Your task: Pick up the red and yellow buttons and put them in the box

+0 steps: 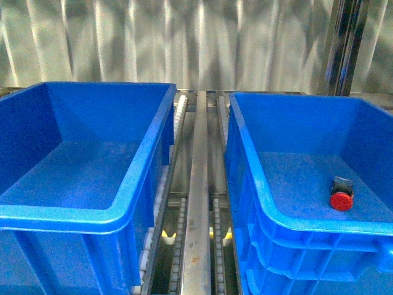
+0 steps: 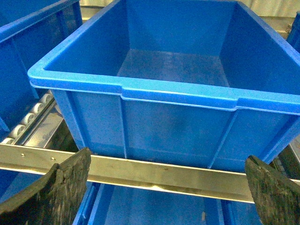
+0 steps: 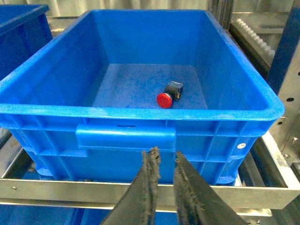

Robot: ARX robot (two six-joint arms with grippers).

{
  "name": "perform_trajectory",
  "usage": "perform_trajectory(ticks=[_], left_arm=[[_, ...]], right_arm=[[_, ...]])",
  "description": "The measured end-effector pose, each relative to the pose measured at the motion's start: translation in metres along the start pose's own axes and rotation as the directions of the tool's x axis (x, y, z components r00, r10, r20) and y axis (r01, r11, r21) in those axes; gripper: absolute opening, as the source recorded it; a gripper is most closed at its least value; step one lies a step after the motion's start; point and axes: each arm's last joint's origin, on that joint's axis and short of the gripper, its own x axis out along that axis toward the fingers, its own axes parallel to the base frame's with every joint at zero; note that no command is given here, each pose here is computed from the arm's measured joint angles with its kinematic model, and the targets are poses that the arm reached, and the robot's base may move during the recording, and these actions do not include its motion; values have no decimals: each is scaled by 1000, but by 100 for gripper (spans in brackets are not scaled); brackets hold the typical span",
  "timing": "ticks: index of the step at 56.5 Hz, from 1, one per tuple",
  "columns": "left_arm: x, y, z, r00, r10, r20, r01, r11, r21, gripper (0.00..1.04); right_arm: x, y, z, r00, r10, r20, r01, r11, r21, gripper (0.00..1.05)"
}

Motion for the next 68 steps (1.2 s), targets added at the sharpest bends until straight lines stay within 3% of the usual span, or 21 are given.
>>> perform_trajectory(ticks=[26,68], left_arm=[[0,0,0,1000,-4,0,4,1000,0,97],[0,0,0,1000,0,0,0,1000,0,97]], right_arm=[[0,0,0,1000,-6,0,6,1000,0,99],[0,0,0,1000,-2,0,2,1000,0,99]])
